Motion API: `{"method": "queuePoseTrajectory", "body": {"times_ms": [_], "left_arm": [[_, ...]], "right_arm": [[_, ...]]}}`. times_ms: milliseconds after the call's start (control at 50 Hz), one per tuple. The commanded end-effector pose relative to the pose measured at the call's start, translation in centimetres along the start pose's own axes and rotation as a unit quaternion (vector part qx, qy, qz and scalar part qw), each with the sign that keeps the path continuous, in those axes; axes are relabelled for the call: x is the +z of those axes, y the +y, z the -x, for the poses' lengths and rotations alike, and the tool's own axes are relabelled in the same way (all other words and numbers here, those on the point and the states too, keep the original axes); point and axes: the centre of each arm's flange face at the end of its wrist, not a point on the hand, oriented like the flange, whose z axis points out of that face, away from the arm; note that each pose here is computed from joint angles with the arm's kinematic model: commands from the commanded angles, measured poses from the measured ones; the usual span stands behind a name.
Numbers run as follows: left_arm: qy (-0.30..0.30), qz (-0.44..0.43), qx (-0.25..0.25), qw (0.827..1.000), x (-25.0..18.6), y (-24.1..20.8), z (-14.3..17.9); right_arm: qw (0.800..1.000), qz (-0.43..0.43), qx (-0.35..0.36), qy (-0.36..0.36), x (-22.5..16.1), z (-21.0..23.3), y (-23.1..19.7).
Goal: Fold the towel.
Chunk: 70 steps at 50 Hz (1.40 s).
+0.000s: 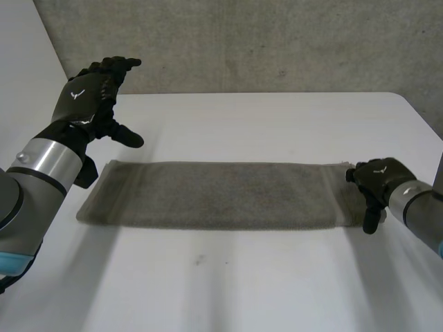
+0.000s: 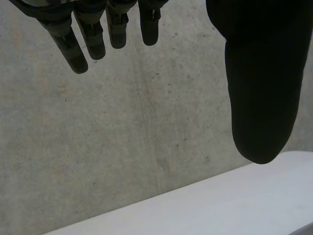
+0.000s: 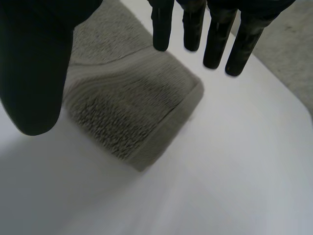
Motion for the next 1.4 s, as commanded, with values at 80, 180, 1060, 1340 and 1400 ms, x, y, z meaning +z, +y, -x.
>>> {"method": "queuePoseTrajectory", "body": {"times_ms": [80, 180, 1060, 1340, 1400], "left_arm": [[-0.007, 0.024, -0.009, 1.000, -0.9, 1.2, 0.3], [-0.008, 0.022, -0.009, 1.000, -0.8, 1.2, 0.3], [-0.011, 0.013, -0.005, 1.000, -1.0, 0.5, 0.3], [-0.010, 0.020, -0.006, 1.000, -1.0, 0.9, 0.4], [-0.006, 0.026, -0.006, 1.000, -1.1, 1.2, 0.1]], "right_arm": [[1.000, -0.005, 0.000, -0.009, 2.2, 0.9, 2.6], [1.000, -0.010, -0.002, -0.001, 3.4, 0.7, 3.3], [0.885, -0.385, -0.247, -0.089, -3.9, 21.5, -8.8], [0.902, -0.335, -0.207, -0.177, -4.5, 24.8, -7.2], [0.919, -0.334, -0.128, -0.168, -5.6, 22.0, -9.5]]}}
